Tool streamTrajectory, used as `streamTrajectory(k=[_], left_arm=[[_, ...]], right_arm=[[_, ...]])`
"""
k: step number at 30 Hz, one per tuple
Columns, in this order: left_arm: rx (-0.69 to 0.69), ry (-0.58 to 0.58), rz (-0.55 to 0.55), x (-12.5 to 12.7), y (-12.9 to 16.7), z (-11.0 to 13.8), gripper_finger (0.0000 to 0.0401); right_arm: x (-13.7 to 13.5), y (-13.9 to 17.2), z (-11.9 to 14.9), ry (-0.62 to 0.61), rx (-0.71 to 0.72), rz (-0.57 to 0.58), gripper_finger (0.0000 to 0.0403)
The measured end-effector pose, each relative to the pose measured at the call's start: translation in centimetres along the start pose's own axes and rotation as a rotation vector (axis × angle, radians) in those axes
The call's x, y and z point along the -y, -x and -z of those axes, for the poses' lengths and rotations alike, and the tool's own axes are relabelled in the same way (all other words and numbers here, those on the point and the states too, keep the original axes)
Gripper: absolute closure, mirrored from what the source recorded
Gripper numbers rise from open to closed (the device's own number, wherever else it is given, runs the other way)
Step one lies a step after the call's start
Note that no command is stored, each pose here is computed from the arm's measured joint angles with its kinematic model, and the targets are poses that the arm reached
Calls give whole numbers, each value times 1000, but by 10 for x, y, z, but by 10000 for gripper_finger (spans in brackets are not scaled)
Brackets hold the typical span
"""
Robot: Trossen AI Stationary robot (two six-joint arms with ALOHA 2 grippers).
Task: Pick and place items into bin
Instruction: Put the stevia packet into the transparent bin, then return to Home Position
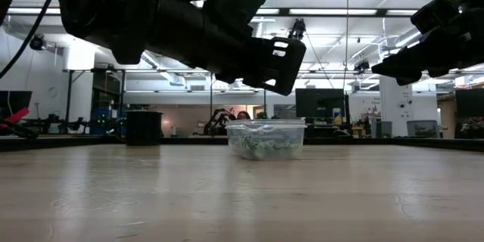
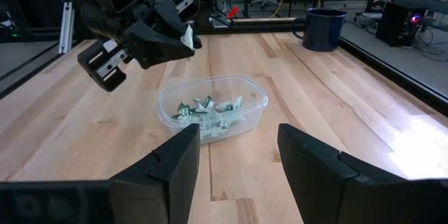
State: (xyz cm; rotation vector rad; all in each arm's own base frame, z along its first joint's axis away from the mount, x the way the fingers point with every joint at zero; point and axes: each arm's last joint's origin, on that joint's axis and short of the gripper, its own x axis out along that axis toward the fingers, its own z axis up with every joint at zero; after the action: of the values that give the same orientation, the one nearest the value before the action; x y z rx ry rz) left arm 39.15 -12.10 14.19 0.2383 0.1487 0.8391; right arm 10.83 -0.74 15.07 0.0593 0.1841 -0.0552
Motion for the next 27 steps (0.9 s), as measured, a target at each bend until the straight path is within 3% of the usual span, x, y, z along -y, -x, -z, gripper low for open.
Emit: streamTrajectory(k=[15, 27], left_arm=[[0, 9, 0, 0, 0, 0, 207], [2, 9, 11, 0, 0, 0, 189]], right_arm=[[0, 0, 0, 1, 0, 0, 220], [0, 0, 0, -1, -1, 0, 220]])
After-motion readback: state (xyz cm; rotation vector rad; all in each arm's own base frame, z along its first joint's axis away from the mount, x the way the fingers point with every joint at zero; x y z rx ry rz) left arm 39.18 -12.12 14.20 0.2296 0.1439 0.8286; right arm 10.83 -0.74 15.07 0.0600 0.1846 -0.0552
